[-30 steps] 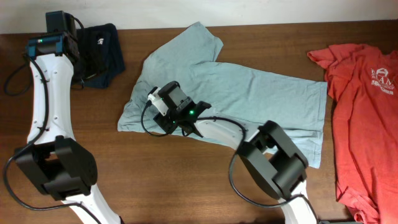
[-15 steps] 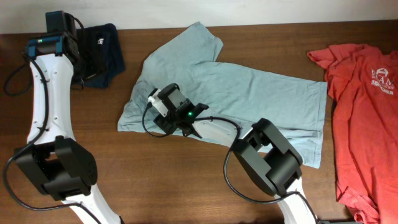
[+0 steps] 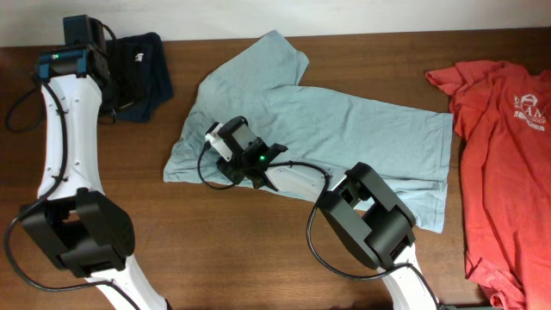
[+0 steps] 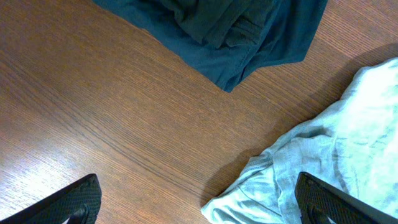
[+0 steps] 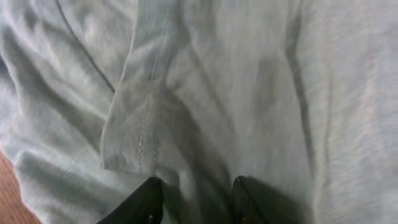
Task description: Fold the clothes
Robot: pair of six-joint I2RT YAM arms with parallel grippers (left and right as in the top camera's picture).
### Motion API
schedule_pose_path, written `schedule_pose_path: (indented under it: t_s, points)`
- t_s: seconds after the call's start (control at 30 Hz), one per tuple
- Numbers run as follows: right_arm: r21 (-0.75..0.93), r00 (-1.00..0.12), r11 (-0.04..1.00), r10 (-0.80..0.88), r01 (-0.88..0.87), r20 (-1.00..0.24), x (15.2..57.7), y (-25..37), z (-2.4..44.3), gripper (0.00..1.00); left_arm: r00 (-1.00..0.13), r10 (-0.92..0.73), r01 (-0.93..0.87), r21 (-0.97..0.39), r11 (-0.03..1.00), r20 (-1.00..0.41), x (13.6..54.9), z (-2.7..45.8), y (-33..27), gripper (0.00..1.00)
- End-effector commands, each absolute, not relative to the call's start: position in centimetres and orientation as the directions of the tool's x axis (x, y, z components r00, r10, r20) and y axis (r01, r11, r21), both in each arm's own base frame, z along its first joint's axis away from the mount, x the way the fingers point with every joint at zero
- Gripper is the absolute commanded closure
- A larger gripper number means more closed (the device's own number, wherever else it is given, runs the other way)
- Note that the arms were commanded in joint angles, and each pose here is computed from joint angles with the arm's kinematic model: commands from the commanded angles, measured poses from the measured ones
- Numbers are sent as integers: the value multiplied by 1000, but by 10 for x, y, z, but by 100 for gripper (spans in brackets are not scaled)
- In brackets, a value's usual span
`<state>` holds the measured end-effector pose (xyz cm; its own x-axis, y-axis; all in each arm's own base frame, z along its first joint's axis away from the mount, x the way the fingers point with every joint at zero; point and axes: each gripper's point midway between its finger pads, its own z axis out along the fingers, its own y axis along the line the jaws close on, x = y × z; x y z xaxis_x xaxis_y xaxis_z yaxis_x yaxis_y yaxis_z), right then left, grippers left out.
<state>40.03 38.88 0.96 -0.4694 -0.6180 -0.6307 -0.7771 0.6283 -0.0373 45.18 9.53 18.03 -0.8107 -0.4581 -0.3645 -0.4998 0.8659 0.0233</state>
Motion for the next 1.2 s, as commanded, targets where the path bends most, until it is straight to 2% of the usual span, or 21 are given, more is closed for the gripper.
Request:
schedule_pose_path:
  t_s: [0.0, 0.17, 0.3, 0.4, 0.43, 0.87, 1.17]
  points:
    - [-72, -446, 648, -596, -759, -668, 414, 396, 30, 59, -803, -458, -499, 11, 866, -382, 453, 188, 94, 1]
    - [-125, -442, 677, -597, -726, -669, 425, 389, 34, 60, -803, -458, -499, 11, 866, -382, 453, 188, 94, 1]
    - [-197, -403, 658, -640, -726, -654, 432, 380, 34, 74, -803, -458, -499, 11, 866, -382, 453, 188, 94, 1]
    - [-207, -404, 663, -642, -720, -652, 439, 373, 34, 95, -803, -458, -499, 11, 866, -382, 453, 188, 94, 1]
    - [-206, -408, 667, -639, -716, -652, 441, 370, 34, 96, -803, -458, -499, 11, 866, -382, 453, 188, 94, 1]
    - [-205, -435, 721, -592, -661, -678, 472, 341, 41, 96, -803, -458, -499, 11, 866, -382, 453, 188, 94, 1]
    - [-211, -417, 765, -535, -609, -735, 505, 327, 68, 96, -803, -458, -499, 11, 866, -382, 453, 188, 94, 1]
